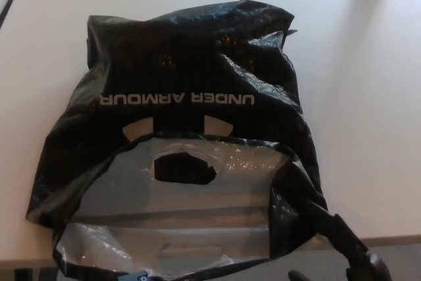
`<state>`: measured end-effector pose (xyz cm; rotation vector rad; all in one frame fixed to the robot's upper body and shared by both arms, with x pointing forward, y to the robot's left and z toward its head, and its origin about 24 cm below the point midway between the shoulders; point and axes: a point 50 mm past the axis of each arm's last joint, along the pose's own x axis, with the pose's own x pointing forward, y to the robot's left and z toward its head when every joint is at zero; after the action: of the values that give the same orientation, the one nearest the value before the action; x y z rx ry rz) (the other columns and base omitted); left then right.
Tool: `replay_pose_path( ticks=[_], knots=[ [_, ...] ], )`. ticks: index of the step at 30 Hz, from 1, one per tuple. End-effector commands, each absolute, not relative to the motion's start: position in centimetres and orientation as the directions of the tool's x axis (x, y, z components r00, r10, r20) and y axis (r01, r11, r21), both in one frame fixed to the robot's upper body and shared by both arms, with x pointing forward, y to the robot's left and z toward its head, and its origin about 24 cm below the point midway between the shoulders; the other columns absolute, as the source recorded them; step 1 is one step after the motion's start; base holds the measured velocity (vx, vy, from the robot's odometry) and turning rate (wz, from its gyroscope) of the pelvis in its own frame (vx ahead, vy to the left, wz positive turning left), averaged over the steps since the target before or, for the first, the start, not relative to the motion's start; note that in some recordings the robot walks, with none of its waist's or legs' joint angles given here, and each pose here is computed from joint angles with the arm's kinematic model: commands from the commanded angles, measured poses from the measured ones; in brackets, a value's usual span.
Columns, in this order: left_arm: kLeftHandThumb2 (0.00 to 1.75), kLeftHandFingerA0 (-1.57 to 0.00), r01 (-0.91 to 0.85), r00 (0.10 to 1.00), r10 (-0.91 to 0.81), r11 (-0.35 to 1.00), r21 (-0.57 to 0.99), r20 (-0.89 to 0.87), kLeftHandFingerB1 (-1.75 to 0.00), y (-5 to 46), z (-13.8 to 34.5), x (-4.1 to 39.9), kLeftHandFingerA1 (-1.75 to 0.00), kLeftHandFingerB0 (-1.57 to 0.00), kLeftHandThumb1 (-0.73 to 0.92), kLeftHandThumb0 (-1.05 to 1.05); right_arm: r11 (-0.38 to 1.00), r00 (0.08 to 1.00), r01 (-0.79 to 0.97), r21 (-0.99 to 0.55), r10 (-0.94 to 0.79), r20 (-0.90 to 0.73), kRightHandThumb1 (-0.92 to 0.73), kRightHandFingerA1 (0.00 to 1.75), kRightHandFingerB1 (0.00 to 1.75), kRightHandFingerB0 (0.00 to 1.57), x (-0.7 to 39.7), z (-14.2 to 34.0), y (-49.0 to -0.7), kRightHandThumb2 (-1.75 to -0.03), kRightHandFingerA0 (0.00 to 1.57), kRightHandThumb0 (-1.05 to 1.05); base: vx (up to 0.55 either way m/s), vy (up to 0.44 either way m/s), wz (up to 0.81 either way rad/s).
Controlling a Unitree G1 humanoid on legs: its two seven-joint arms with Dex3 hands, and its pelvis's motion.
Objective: A plastic bag is kept infront of the robot in the middle of the desk and the robot uses both its hands to grab it from the top and lifts it up and then releases it.
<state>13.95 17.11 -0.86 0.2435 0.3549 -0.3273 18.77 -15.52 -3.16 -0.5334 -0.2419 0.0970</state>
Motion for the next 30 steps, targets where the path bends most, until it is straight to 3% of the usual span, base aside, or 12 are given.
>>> replay_pose_path(
  ticks=[1, 2, 3, 8, 16, 21, 24, 25, 27, 28, 29, 30],
  knots=[
    [0.56, -0.88, 0.374, 0.900, -0.301, 0.905, 0.202, -0.315, -1.75, 17.1, -0.1, 13.4, -1.75, -0.43, 0.65, -0.47, 0.778, 0.978, -0.051, -0.627, 0.166, 0.127, -0.40, 0.34, 0.00, 0.00, 18.4, -3.9, -16.6, -0.73, 0.10, -0.66, 0.00, 0.000, 0.00],
    [0.55, -0.81, 0.380, 0.906, -0.307, 0.894, 0.236, -0.292, -1.75, 17.0, 0.2, 13.1, -1.75, -0.39, 0.67, -0.46, 0.776, 0.979, -0.046, -0.629, 0.159, 0.125, -0.48, 0.30, 0.00, 0.00, 18.4, -3.8, -16.8, -0.55, 0.10, -0.59, 0.00, 0.000, 0.00],
    [0.55, -0.78, 0.382, 0.909, -0.311, 0.889, 0.254, -0.277, -1.75, 17.0, 0.3, 12.9, -1.75, -0.38, 0.67, -0.46, 0.770, 0.980, -0.040, -0.636, 0.153, 0.124, -0.41, 0.33, 0.00, 0.00, 18.5, -3.7, -17.0, -0.72, 0.09, -0.67, 0.00, 0.000, 0.00],
    [0.57, -0.75, 0.385, 0.920, -0.339, 0.871, 0.304, -0.194, -1.75, 16.6, 1.6, 12.0, -1.75, -0.30, 0.66, -0.46, 0.767, 0.984, -0.028, -0.641, 0.135, 0.118, -0.41, 0.32, 0.00, 0.00, 18.8, -3.4, -17.3, -0.74, 0.06, -0.68, 0.00, 0.000, 0.00],
    [0.51, -0.50, 0.358, 0.926, -0.378, 0.862, 0.360, -0.014, -1.75, 15.6, 3.9, 10.8, -1.75, -0.27, 0.69, -0.47, 0.751, 0.981, -0.011, -0.660, 0.137, 0.140, -0.40, 0.33, 0.00, 0.00, 18.6, -3.1, -17.0, -0.71, 0.06, -0.66, 0.00, 0.000, 0.00],
    [0.53, -0.53, 0.262, 0.927, -0.344, 0.879, 0.398, 0.150, -1.60, 15.2, 5.3, 10.1, -1.75, -0.26, 0.70, -0.47, 0.702, 0.965, 0.042, -0.711, 0.157, 0.212, -0.40, 0.36, 0.00, 0.00, 18.6, -2.4, -17.1, -0.75, 0.09, -0.68, 0.00, 0.000, 0.00],
    [0.59, -0.58, 0.201, 0.921, -0.323, 0.873, 0.445, 0.219, -1.69, 15.6, 5.6, 10.0, -1.75, -0.20, 0.68, -0.48, 0.692, 0.967, 0.050, -0.720, 0.148, 0.209, -0.40, 0.39, 0.00, 0.00, 18.7, -2.3, -17.2, -0.75, 0.13, -0.69, 0.00, 0.000, 0.00],
    [0.55, -0.57, 0.177, 0.925, -0.305, 0.874, 0.453, 0.226, -1.51, 15.8, 5.4, 10.0, -1.75, -0.29, 0.70, -0.49, 0.689, 0.969, 0.050, -0.723, 0.141, 0.202, -0.41, 0.40, 0.00, 0.00, 18.7, -2.4, -17.5, -0.76, 0.15, -0.69, 0.00, 0.000, 0.00],
    [0.59, -0.59, 0.153, 0.935, -0.277, 0.878, 0.454, 0.220, -1.55, 16.2, 4.9, 9.9, -1.75, -0.21, 0.66, -0.48, 0.698, 0.972, 0.044, -0.715, 0.136, 0.192, -0.40, 0.41, 0.00, 0.00, 18.7, -2.6, -17.6, -0.74, 0.13, -0.67, 0.00, 0.000, 0.00],
    [0.56, -0.57, 0.137, 0.944, -0.258, 0.874, 0.466, 0.206, -1.33, 16.6, 4.5, 9.8, -1.75, -0.17, 0.66, -0.47, 0.698, 0.976, 0.027, -0.716, 0.135, 0.168, -0.41, 0.40, 0.00, 0.00, 18.6, -2.8, -17.8, -0.75, 0.14, -0.69, 0.00, 0.000, 0.00],
    [0.54, -0.40, 0.097, 0.950, -0.233, 0.854, 0.512, 0.209, -0.94, 17.4, 3.9, 9.7, -1.75, -0.12, 0.61, -0.48, 0.690, 0.985, 0.003, -0.724, 0.122, 0.121, -0.39, 0.45, 0.00, 0.00, 18.4, -3.2, -18.0, -0.74, 0.13, -0.66, 0.00, 0.000, 0.00],
    [0.54, -0.40, 0.082, 0.951, -0.226, 0.845, 0.529, 0.213, -0.94, 17.6, 3.7, 9.7, -1.75, -0.12, 0.61, -0.48, 0.687, 0.988, -0.004, -0.726, 0.117, 0.104, -0.39, 0.45, 0.00, 0.00, 18.4, -3.4, -18.1, -0.74, 0.13, -0.66, 0.00, 0.000, 0.00]
  ],
)
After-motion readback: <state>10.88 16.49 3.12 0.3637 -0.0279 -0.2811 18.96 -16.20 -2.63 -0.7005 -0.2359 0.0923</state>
